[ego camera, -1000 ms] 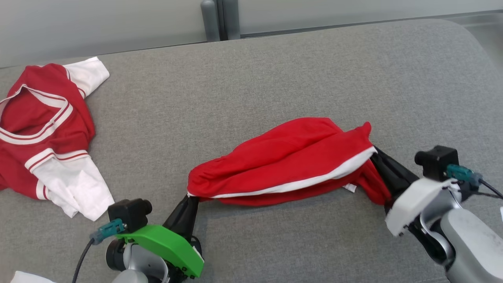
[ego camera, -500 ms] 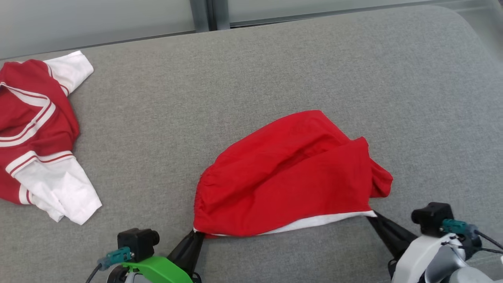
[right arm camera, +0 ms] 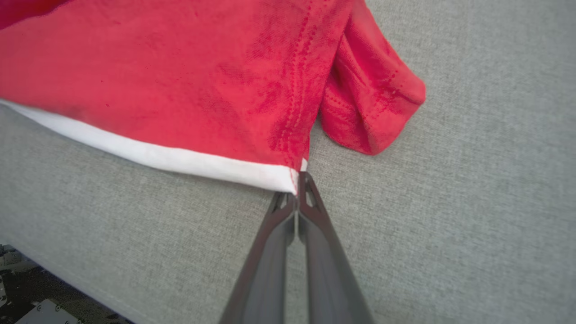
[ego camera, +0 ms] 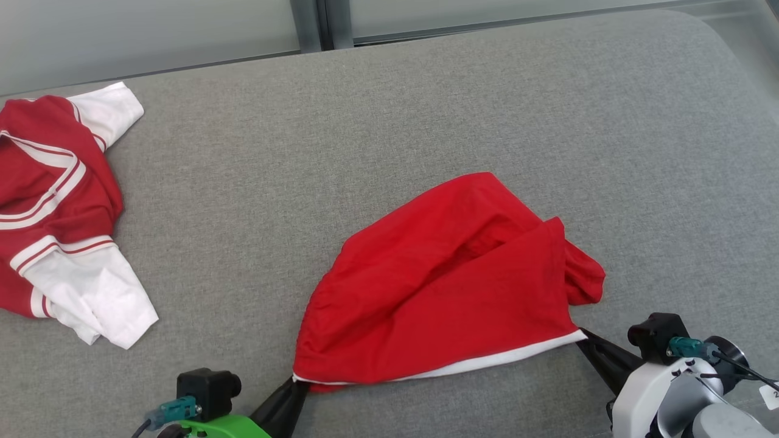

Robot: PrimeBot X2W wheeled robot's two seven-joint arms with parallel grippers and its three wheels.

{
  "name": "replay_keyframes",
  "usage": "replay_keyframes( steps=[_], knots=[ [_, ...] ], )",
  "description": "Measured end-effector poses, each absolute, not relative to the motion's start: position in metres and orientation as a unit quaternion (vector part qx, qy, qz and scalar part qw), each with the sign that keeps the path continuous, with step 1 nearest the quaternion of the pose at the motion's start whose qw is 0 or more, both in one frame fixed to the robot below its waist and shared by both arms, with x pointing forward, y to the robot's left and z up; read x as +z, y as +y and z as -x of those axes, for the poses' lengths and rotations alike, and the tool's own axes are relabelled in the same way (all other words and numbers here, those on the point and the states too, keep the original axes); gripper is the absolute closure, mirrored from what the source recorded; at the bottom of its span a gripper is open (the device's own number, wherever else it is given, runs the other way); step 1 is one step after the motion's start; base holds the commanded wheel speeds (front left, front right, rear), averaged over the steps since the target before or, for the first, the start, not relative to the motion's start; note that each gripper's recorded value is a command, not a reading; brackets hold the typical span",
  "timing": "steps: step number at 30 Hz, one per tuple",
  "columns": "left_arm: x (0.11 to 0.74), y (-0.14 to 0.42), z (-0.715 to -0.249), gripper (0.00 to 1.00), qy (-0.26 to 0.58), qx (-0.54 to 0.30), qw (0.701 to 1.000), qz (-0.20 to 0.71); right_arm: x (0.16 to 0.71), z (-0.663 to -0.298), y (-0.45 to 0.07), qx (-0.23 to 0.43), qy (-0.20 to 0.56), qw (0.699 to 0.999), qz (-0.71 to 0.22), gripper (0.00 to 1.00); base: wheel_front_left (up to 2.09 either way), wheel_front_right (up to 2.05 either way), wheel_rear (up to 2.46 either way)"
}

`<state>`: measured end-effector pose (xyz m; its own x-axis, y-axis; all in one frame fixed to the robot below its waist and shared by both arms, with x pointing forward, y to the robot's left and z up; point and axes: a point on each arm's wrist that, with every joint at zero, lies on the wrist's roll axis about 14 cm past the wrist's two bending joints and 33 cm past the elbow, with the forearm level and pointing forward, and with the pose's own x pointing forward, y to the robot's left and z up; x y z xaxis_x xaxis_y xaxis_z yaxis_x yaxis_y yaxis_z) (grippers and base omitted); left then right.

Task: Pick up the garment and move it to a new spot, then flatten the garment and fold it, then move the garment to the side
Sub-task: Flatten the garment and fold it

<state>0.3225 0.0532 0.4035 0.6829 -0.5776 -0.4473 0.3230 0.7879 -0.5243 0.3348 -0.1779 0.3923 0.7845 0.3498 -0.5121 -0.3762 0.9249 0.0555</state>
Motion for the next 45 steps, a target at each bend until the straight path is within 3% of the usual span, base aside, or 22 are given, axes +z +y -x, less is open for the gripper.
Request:
replay_keyframes(
  steps=[8, 11, 14, 16, 19, 20, 21, 22, 30, 38, 45],
  knots=[
    [0.404, 0.050, -0.303, 1.00, 0.342, -0.292, 0.875, 0.179, 0.394, -0.337, -0.177, 0.204, 0.271, 0.940, 0.042, 1.00, 0.00, 0.00, 0.00],
    [0.402, 0.049, -0.300, 0.88, 0.349, -0.299, 0.871, 0.173, 0.394, -0.337, -0.177, 0.205, 0.272, 0.939, 0.044, 1.00, 0.00, 0.00, 0.00],
    [0.399, 0.047, -0.294, 0.83, 0.360, -0.309, 0.864, 0.168, 0.393, -0.336, -0.177, 0.205, 0.278, 0.938, 0.046, 0.96, 0.00, 0.00, 0.00],
    [0.397, 0.047, -0.293, 0.73, 0.363, -0.311, 0.863, 0.164, 0.392, -0.335, -0.178, 0.204, 0.278, 0.937, 0.047, 0.91, 0.00, 0.00, 0.00],
    [0.395, 0.046, -0.292, 0.57, 0.366, -0.316, 0.861, 0.158, 0.393, -0.334, -0.180, 0.203, 0.279, 0.937, 0.052, 0.56, 0.00, 0.00, 0.00],
    [0.395, 0.047, -0.292, 0.47, 0.368, -0.316, 0.861, 0.156, 0.393, -0.334, -0.181, 0.203, 0.280, 0.937, 0.053, 0.32, 0.00, 0.00, 0.00],
    [0.394, 0.047, -0.291, 0.14, 0.369, -0.315, 0.861, 0.154, 0.394, -0.334, -0.181, 0.203, 0.279, 0.937, 0.057, 0.08, 0.00, 0.00, 0.00],
    [0.394, 0.048, -0.291, 0.00, 0.369, -0.315, 0.861, 0.153, 0.394, -0.334, -0.182, 0.203, 0.277, 0.937, 0.061, 0.00, 0.00, 0.00, 0.00],
    [0.396, 0.052, -0.293, 0.00, 0.363, -0.307, 0.867, 0.149, 0.407, -0.339, -0.189, 0.194, 0.258, 0.944, 0.071, 0.00, 0.00, 0.00, 0.00],
    [0.413, 0.074, -0.302, 0.00, 0.313, -0.253, 0.902, 0.158, 0.447, -0.346, -0.202, 0.166, 0.195, 0.965, 0.060, 0.00, 0.00, 0.00, 0.00],
    [0.431, 0.087, -0.292, 0.00, 0.292, -0.229, 0.914, 0.167, 0.482, -0.347, -0.199, 0.165, 0.150, 0.973, 0.060, 0.00, 0.00, 0.00, 0.00]
  ],
)
